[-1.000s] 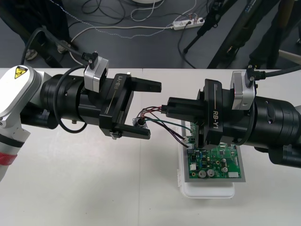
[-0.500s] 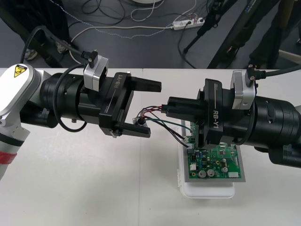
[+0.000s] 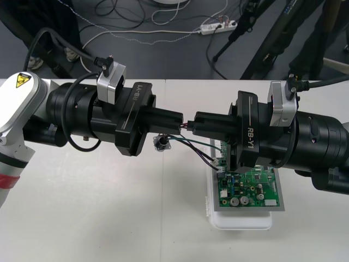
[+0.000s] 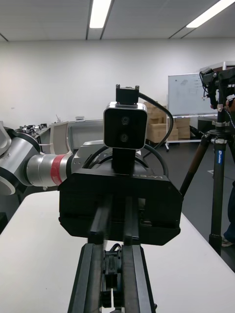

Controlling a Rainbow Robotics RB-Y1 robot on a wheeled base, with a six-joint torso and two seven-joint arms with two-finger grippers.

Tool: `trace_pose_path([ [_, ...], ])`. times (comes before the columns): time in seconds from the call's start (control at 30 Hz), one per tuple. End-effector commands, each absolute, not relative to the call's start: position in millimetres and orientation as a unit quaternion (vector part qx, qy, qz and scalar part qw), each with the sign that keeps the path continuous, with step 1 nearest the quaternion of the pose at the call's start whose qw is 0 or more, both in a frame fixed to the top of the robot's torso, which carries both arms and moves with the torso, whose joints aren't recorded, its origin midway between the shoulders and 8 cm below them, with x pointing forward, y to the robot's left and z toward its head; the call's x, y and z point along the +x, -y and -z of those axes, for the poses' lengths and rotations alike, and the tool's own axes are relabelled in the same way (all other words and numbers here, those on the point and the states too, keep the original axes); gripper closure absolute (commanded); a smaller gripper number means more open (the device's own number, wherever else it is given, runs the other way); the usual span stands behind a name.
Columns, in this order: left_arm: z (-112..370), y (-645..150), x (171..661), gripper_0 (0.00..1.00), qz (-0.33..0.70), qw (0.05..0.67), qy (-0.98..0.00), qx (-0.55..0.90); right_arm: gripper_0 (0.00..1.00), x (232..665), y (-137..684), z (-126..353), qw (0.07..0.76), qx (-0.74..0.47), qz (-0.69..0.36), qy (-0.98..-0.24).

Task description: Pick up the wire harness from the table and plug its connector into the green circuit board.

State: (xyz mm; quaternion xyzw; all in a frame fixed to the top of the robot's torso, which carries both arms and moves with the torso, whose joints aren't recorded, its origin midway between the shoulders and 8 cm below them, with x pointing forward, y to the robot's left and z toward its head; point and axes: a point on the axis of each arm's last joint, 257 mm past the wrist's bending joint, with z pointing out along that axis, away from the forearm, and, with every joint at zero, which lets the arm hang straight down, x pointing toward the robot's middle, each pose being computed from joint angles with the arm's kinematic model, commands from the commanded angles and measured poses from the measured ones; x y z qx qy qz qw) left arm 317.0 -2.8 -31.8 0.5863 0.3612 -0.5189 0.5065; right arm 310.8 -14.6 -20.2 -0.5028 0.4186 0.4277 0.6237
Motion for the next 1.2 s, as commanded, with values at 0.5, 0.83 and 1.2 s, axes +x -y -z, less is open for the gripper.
trace_pose_path([
  [0.5,5.1,14.9,310.3,1.00,0.506,0.526,-0.321,0.603,1.00,297.8,4.8,-0.8,0.641,-0.518,-0.422,-0.377],
  [0.83,4.8,14.8,310.2,1.00,0.507,0.526,-0.321,0.603,0.11,298.6,5.2,-2.5,0.643,-0.514,-0.425,-0.378],
  [1.2,5.0,13.8,311.0,1.00,0.508,0.526,-0.323,0.601,0.00,300.5,6.7,-4.8,0.645,-0.510,-0.425,-0.379],
])
